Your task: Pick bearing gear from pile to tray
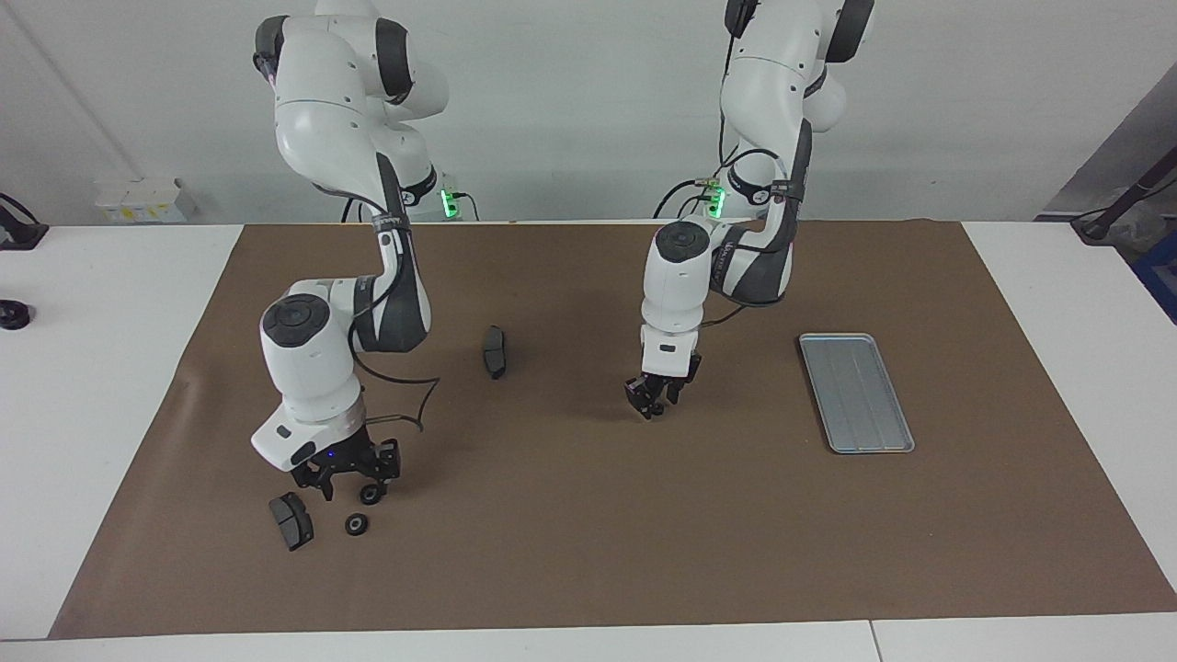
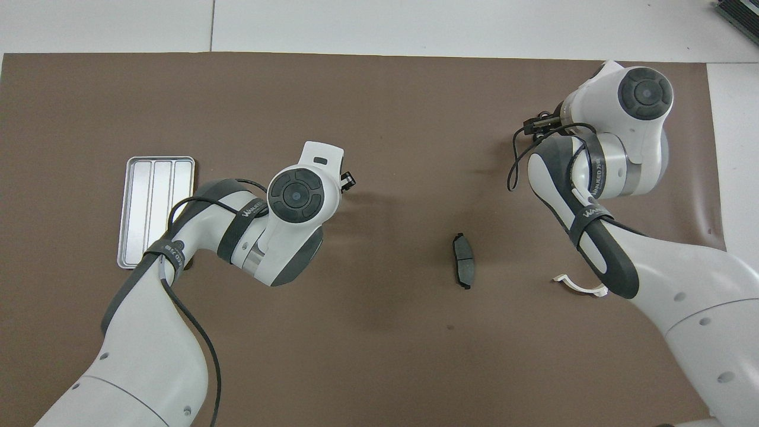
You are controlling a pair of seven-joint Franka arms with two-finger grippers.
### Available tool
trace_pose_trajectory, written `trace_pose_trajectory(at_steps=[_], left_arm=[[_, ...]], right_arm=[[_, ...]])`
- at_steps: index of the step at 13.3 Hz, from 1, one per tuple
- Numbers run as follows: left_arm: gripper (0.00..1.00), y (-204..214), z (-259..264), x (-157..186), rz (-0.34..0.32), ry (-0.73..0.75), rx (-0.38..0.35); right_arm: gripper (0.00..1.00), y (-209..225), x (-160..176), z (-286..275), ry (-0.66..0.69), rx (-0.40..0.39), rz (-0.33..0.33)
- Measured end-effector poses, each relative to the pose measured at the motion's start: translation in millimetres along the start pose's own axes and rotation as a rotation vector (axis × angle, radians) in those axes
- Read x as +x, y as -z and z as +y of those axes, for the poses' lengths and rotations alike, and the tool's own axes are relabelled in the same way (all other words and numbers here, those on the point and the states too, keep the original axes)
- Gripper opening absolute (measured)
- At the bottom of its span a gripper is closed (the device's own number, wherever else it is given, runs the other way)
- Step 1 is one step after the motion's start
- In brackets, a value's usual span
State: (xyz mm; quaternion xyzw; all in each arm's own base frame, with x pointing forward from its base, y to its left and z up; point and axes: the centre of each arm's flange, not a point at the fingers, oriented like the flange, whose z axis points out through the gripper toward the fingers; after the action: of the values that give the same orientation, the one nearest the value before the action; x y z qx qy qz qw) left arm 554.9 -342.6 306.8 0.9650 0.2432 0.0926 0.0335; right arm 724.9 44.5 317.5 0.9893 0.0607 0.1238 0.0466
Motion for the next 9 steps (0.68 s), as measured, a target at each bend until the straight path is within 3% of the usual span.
trace_pose_trajectory(at_steps=[7,9], left_arm=[[0.48,-10.6,-1.7,-1.7,0.001,-0.006,0.001],[0.24,-10.0,-2.0,-0.9,0.005,-0.027,0.002]], right_arm=[[0.75,-7.9,2.1,-8.5,-0.004,0.019,-0.012],[0.74,-16.6,-4.6,-11.9,-0.004,0.023,-0.035]])
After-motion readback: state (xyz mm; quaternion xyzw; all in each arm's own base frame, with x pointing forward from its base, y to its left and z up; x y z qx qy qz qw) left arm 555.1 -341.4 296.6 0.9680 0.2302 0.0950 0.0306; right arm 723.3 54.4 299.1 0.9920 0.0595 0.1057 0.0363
